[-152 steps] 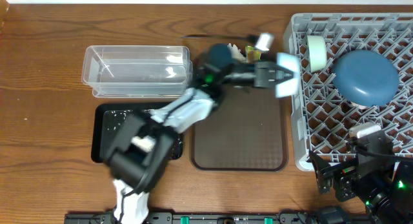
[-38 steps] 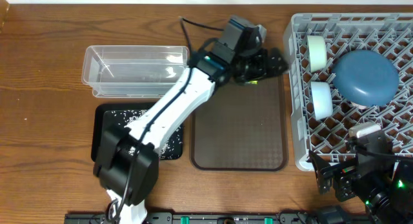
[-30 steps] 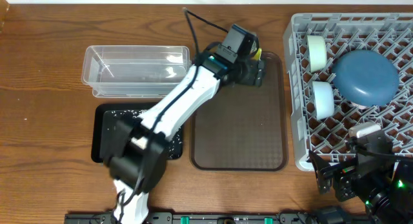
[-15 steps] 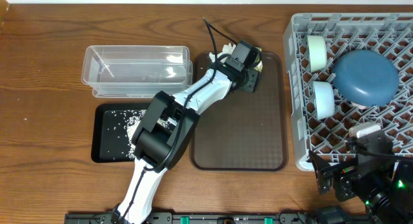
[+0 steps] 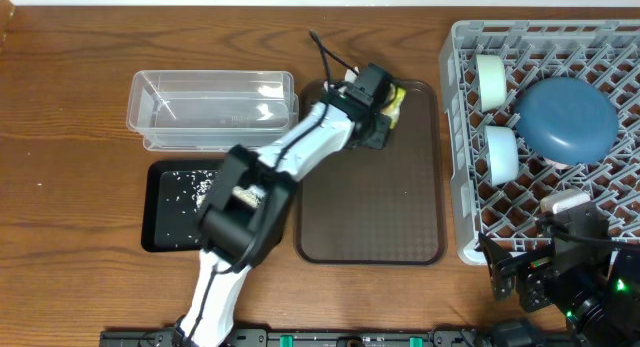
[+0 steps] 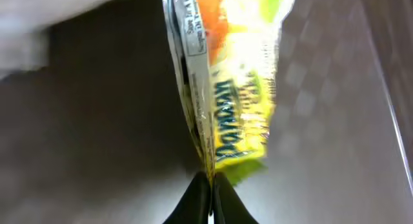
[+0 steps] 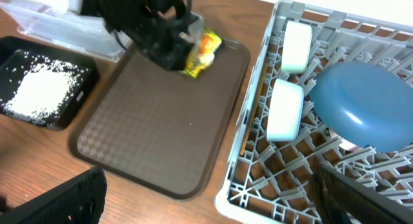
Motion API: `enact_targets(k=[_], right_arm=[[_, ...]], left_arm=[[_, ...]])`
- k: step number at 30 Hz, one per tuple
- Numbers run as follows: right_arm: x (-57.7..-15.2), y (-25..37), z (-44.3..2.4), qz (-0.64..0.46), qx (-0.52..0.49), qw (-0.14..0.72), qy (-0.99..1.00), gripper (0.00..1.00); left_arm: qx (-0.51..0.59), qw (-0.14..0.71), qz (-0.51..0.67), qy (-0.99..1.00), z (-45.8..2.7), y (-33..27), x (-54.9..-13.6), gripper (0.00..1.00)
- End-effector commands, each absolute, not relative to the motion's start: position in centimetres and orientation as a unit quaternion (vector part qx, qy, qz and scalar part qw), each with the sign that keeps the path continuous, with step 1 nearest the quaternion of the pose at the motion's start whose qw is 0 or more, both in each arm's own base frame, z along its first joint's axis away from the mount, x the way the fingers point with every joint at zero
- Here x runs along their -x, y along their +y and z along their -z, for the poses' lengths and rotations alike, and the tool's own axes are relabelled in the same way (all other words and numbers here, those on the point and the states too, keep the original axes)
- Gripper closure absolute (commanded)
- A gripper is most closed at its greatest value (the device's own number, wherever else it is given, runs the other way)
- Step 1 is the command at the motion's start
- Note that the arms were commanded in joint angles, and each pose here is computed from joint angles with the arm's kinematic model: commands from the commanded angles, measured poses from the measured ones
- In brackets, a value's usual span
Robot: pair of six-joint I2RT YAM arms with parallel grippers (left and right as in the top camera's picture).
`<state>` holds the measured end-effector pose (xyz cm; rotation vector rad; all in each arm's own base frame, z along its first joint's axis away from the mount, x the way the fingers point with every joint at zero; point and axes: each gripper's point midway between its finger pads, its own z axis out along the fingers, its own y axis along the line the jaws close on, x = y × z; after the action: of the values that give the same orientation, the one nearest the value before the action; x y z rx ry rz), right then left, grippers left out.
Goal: Sort waste into correct bins and load items into the dishwasher rack
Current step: 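Grasp the yellow wrapper and tissue together with the left gripper, then carry the wrapper and tissue over the clear plastic bin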
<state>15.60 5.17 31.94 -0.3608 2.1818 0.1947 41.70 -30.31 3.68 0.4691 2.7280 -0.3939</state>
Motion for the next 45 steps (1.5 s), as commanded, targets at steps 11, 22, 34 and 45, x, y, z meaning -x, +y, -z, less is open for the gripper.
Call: enact_targets(k=[11, 22, 34, 45], right_arm=[[-15.6, 5.2, -32.0, -0.076, 0.150, 0.445, 0.879, 0.01], [-15.6, 5.2, -32.0, -0.076, 0.150, 0.445, 0.879, 0.01], [-15.6, 5.2, -32.0, -0.076, 0.150, 0.445, 0.879, 0.01], [-15.6, 5.2, -32.0, -0.077, 0.150, 0.445, 0.879, 0.01]], left_arm=[[0.200, 0.243, -0.004, 0.949, -15.0, -10.0, -44.6, 0.94], [0.249, 0.225, 0.000, 0.942, -14.4, -8.0, -44.3, 0.62], [-0.120, 0.346, -0.003, 0.930, -16.2, -19.9, -48.0, 0.34], [-0.227, 0.355, 0.013, 0.907, -5.9, -26.2, -51.6, 0.27]])
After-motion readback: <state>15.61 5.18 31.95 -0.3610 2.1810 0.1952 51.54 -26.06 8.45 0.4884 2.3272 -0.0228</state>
